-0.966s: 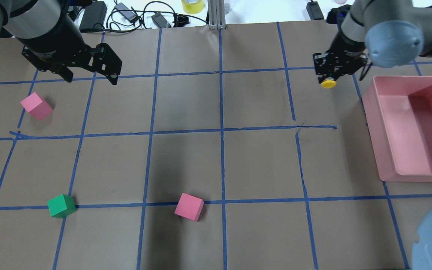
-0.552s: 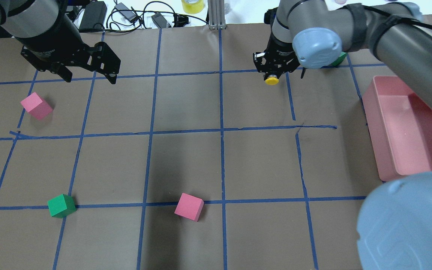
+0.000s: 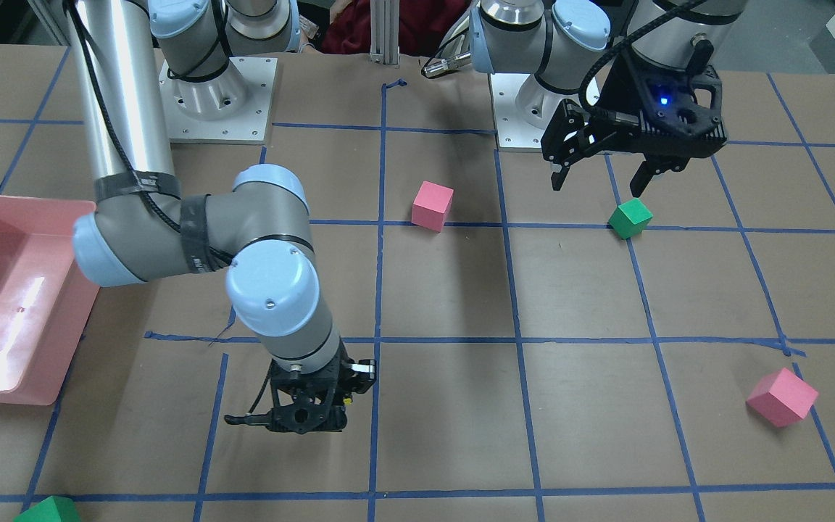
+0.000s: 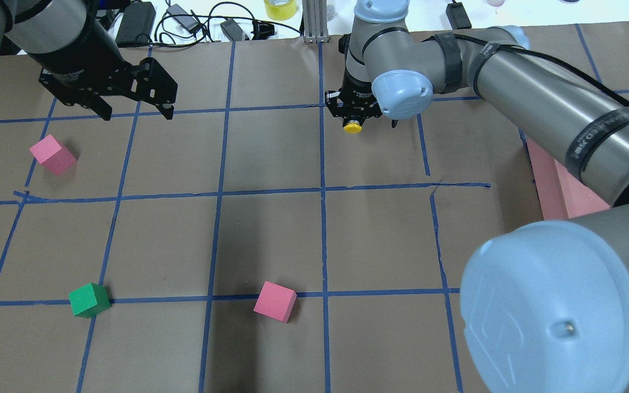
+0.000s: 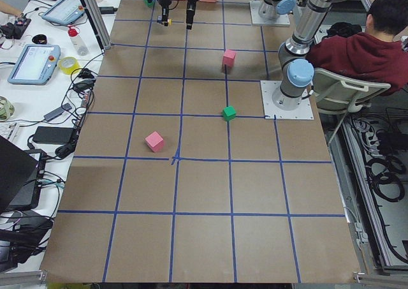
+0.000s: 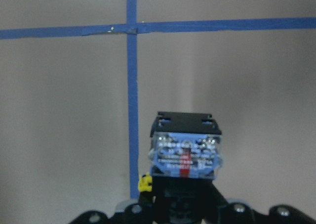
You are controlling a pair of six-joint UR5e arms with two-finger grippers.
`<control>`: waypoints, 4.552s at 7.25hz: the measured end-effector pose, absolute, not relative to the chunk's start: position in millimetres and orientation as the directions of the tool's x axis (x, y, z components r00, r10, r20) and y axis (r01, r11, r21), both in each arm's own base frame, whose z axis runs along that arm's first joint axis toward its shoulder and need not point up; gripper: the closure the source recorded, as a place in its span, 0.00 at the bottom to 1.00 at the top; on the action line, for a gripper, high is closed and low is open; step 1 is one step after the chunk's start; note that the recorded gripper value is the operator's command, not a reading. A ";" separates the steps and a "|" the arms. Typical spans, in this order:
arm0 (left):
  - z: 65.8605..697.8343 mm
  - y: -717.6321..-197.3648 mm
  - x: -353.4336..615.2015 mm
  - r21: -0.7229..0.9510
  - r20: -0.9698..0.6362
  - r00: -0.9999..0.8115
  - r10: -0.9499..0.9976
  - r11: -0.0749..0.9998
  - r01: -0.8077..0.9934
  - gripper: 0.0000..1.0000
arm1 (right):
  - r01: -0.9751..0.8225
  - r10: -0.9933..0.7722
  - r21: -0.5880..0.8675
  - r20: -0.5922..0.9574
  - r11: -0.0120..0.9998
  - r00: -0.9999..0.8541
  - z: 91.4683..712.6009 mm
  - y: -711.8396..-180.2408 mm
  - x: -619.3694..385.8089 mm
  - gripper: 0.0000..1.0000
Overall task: Align button upright
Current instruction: 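Lift the button out of the tray with the right gripper, then set the button down on the table center and open the right gripper, then move the left gripper to the button while the right arm withdraws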
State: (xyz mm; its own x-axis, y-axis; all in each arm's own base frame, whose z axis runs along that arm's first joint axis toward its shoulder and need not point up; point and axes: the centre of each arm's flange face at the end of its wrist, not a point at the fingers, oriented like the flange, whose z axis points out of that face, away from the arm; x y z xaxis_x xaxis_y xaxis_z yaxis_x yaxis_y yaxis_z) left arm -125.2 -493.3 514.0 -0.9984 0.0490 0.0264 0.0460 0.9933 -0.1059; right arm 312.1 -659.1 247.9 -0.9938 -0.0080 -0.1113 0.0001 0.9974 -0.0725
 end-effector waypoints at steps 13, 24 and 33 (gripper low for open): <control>432.3 -488.9 -175.6 -0.291 0.060 -0.997 0.055 0.956 0.035 0.02 | -0.054 -0.058 -0.082 -0.058 0.995 -0.997 276.9 -623.0 345.0 0.00; 186.0 -533.0 -287.1 -0.651 0.187 -0.982 -0.021 0.746 -0.140 0.00 | -0.038 -0.038 0.046 0.009 0.998 -0.999 485.4 -530.2 133.5 0.00; 131.0 -528.1 -311.8 -0.702 0.110 -0.993 0.047 0.711 -0.044 1.00 | -0.054 -0.055 0.063 0.012 0.997 -0.998 476.2 -526.7 140.8 0.00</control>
